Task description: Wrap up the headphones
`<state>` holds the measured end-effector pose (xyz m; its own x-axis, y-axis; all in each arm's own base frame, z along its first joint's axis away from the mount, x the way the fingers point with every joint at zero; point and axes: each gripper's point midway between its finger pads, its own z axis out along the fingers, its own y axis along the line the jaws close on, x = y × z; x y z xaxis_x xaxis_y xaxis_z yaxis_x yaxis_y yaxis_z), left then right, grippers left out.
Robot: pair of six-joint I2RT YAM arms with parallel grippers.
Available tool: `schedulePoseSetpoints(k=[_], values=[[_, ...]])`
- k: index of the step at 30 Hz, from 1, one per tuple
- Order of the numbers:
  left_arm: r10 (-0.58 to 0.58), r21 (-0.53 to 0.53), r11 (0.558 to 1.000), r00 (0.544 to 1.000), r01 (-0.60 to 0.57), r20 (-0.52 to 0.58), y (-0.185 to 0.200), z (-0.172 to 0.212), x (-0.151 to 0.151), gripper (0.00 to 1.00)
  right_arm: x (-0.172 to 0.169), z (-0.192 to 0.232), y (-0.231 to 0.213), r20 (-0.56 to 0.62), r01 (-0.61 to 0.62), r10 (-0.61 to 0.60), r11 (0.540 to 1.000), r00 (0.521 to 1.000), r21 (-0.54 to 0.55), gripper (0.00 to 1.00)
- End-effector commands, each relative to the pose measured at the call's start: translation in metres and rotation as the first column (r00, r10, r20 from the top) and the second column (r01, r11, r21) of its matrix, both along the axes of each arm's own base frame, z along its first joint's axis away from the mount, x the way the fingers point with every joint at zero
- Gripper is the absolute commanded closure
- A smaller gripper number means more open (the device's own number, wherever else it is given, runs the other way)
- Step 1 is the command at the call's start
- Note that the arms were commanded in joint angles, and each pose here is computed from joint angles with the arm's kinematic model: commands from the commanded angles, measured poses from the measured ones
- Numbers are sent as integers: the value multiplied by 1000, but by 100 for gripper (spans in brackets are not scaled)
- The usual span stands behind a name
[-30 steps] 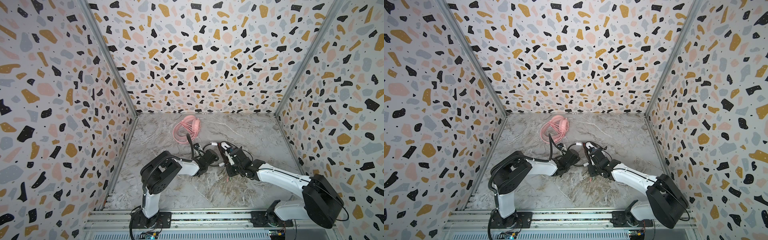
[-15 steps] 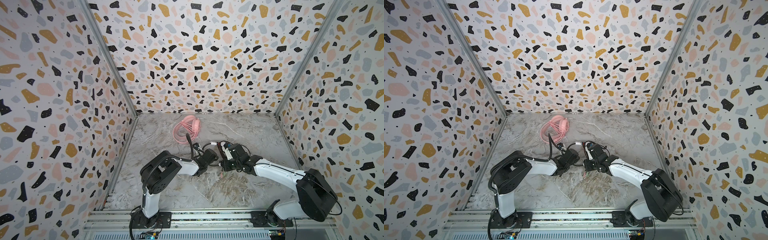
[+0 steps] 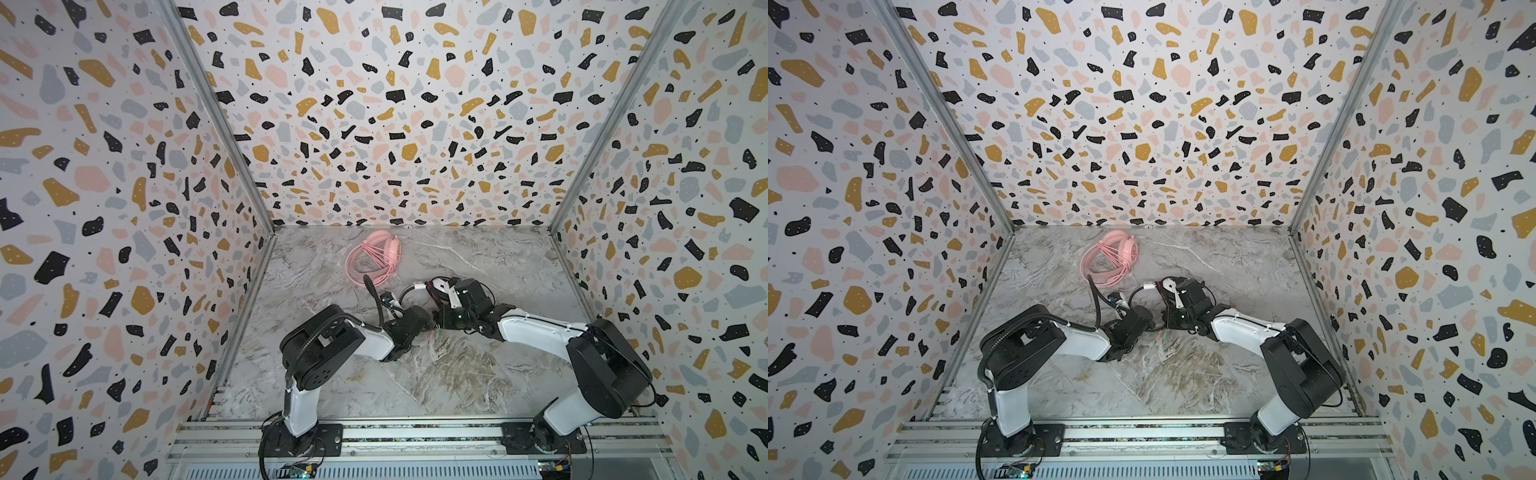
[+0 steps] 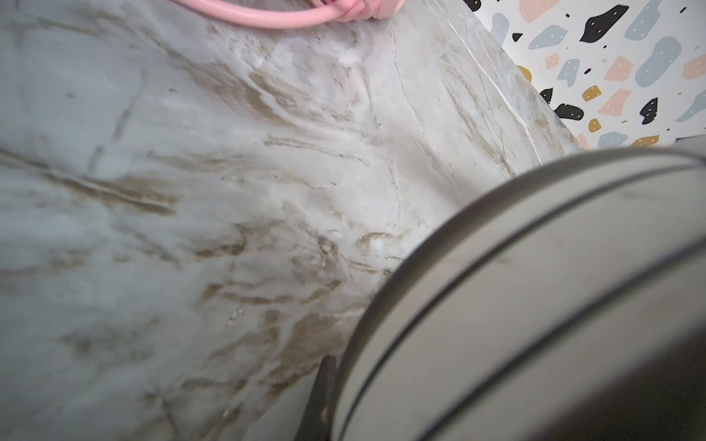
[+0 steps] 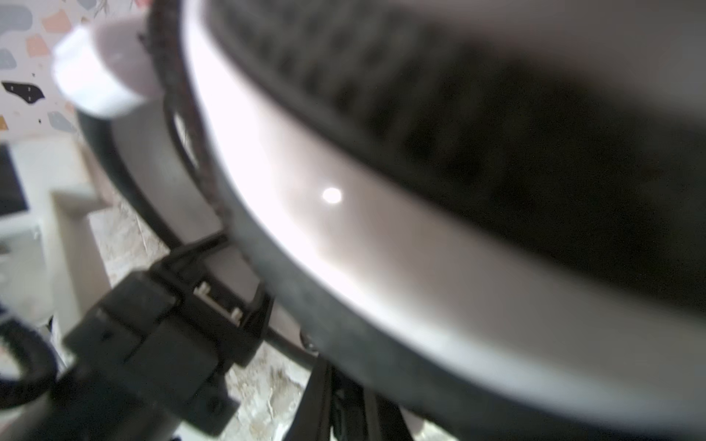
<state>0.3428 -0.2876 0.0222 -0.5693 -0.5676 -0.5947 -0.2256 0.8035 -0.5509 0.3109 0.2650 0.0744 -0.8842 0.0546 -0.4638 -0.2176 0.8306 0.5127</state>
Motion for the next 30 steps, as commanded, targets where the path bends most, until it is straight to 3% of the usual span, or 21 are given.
schedulePoseSetpoints(k=[1,8,16,21,30], values=[[-223,-11,975,971,223,-85,-41,-15,-54,100,50,53,22,191,58,-84,989,978,139,97],[-238,-69,970,968,233,-74,-39,-13,-77,100,72,49,6,292,175,-170,985,941,9,97],[-279,-74,959,958,275,-58,-41,8,-81,100,84,32,3,392,249,-166,954,905,-169,98],[-306,-91,949,951,302,-37,-43,23,-83,100,87,8,-6,420,263,-89,888,903,-376,98],[-407,-240,889,913,391,-21,-64,37,-95,100,87,-25,-29,405,281,-53,802,913,-528,99]])
